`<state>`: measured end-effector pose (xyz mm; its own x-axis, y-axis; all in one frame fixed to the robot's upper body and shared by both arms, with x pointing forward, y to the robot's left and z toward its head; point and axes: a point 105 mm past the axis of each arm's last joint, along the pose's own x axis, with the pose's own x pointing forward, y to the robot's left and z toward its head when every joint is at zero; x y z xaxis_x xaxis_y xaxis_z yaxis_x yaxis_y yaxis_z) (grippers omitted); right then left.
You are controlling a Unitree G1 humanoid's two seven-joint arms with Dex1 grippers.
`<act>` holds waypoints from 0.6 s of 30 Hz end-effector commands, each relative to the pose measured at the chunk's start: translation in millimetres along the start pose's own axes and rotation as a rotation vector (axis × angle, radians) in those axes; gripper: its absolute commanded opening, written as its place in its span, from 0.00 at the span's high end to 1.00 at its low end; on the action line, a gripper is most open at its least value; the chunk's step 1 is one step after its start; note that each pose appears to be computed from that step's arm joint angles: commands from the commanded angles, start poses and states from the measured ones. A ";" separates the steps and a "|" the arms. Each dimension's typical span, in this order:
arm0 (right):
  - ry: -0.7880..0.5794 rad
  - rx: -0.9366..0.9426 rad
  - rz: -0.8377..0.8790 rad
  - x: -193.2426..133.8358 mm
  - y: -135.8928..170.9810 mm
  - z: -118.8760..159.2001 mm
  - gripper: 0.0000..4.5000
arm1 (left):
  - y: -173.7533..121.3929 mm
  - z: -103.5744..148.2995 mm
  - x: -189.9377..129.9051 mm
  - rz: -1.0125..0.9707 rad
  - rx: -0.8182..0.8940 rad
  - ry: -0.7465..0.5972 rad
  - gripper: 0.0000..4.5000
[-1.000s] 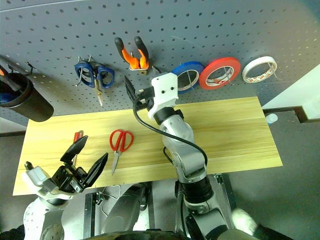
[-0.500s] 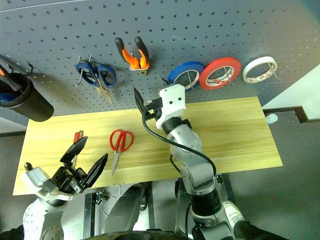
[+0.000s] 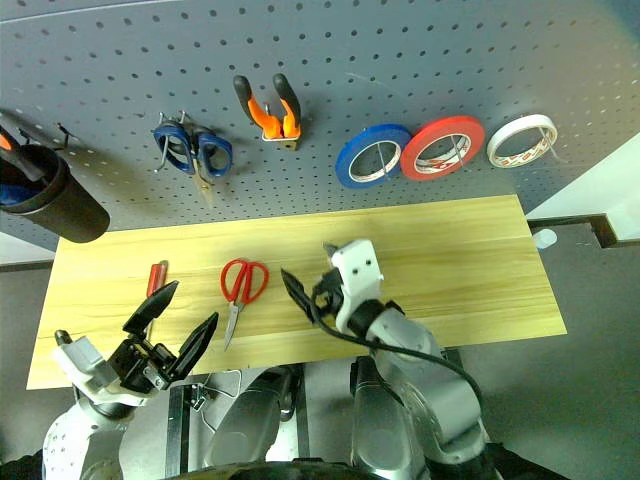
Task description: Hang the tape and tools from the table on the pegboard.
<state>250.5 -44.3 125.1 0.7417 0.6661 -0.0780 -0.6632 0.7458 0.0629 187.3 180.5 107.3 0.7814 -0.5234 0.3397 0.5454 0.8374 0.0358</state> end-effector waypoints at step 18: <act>0.056 -0.130 0.104 -41.6 -9.8 0.2 0.02 | 26.0 -76.8 40.6 0.392 0.151 0.530 0.00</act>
<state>230.6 -82.3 116.6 0.6658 0.7251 -0.1760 -0.7402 0.6716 -0.0335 258.1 169.6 56.9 0.9806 -0.1766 -0.0856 0.1868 0.9737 0.1307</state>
